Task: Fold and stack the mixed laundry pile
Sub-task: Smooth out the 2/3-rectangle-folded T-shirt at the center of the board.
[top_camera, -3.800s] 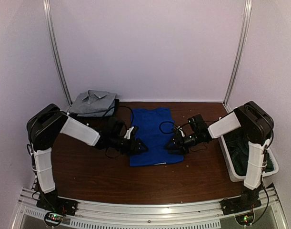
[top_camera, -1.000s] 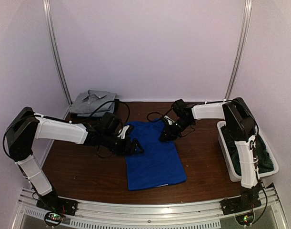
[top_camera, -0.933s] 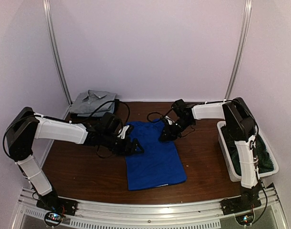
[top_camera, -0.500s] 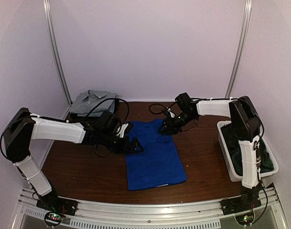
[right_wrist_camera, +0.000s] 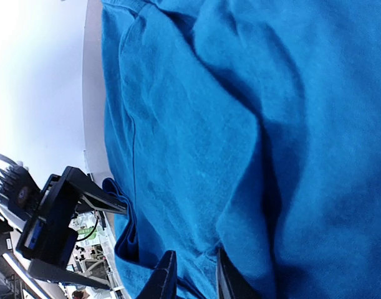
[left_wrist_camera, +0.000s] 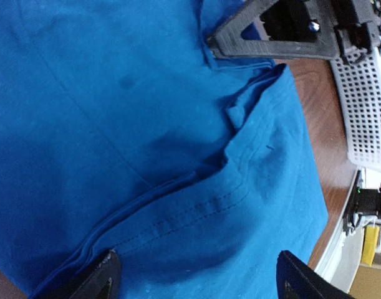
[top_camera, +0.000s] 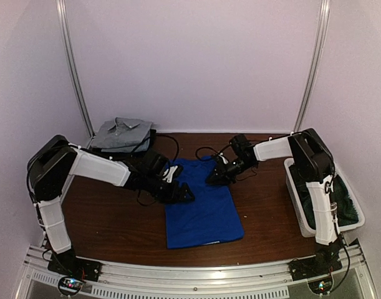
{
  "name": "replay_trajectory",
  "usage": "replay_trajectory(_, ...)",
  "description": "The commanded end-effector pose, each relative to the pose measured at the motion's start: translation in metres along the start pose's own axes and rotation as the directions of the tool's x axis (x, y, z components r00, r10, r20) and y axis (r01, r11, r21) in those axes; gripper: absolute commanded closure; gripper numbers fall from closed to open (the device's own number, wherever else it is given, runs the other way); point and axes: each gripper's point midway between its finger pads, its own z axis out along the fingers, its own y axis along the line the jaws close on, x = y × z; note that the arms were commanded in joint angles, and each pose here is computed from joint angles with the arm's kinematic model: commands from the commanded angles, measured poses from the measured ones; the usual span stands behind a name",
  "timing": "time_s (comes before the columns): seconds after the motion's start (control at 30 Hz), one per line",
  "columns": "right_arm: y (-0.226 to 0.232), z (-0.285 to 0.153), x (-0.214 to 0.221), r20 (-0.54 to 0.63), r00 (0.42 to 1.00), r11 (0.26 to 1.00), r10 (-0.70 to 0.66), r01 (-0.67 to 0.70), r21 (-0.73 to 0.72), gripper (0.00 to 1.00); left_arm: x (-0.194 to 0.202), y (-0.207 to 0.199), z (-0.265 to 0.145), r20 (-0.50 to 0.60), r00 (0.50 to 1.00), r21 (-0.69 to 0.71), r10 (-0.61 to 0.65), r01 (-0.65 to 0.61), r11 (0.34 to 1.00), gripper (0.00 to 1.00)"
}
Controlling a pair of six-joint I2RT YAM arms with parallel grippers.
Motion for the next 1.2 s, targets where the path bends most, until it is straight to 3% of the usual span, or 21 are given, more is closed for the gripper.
replay_trajectory(0.0, -0.027, -0.003, 0.017, -0.007, 0.999, 0.997, 0.035, -0.034, 0.070, 0.76, -0.013, 0.022, 0.006, 0.031, 0.999, 0.024, -0.036, 0.035, 0.999, 0.16)
replay_trajectory(0.1, -0.023, -0.012, 0.026, 0.002, 1.000, 0.996, 0.021, -0.021, 0.084, 0.74, -0.018, 0.032, 0.000, 0.034, 0.999, 0.009, -0.008, 0.007, 1.000, 0.16)
replay_trajectory(0.23, 0.006, -0.041, 0.011, 0.070, 0.995, 0.991, -0.072, 0.063, 0.121, 0.65, -0.031, 0.012, -0.016, 0.032, 0.995, 0.027, 0.093, -0.094, 0.995, 0.14)
replay_trajectory(0.33, 0.039, -0.064, -0.002, 0.105, 0.983, 0.981, -0.149, 0.133, 0.143, 0.64, -0.044, -0.012, -0.045, 0.098, 0.984, 0.056, 0.150, -0.156, 0.986, 0.13)
replay_trajectory(0.43, 0.071, -0.075, -0.002, 0.129, 0.976, 0.981, -0.176, 0.163, 0.107, 0.65, -0.047, -0.018, -0.066, 0.142, 0.981, 0.069, 0.129, -0.140, 0.988, 0.13)
replay_trajectory(0.6, 0.118, -0.045, 0.030, 0.085, 0.982, 0.984, -0.166, 0.170, -0.047, 0.68, -0.044, -0.008, -0.092, 0.227, 0.973, 0.084, 0.041, -0.061, 0.995, 0.13)
replay_trajectory(0.77, 0.135, 0.002, 0.064, -0.001, 0.989, 0.976, -0.146, 0.144, -0.162, 0.70, -0.037, 0.000, -0.105, 0.262, 0.965, 0.045, 0.026, -0.039, 0.998, 0.08)
replay_trajectory(0.93, 0.098, 0.043, 0.069, -0.077, 0.991, 0.986, -0.114, 0.103, -0.129, 0.71, -0.035, 0.008, -0.120, 0.307, 0.950, -0.026, 0.058, -0.052, 0.998, 0.02)
replay_trajectory(1.13, 0.026, 0.056, 0.079, -0.135, 0.989, 0.998, -0.055, 0.058, 0.018, 0.73, -0.042, 0.006, -0.172, 0.464, 0.868, -0.154, 0.177, -0.118, 0.981, 0.02)
replay_trajectory(1.17, 0.019, 0.057, 0.088, -0.155, 0.986, 0.998, -0.056, 0.060, 0.025, 0.74, -0.036, 0.010, -0.176, 0.451, 0.873, -0.177, 0.186, -0.116, 0.977, 0.02)
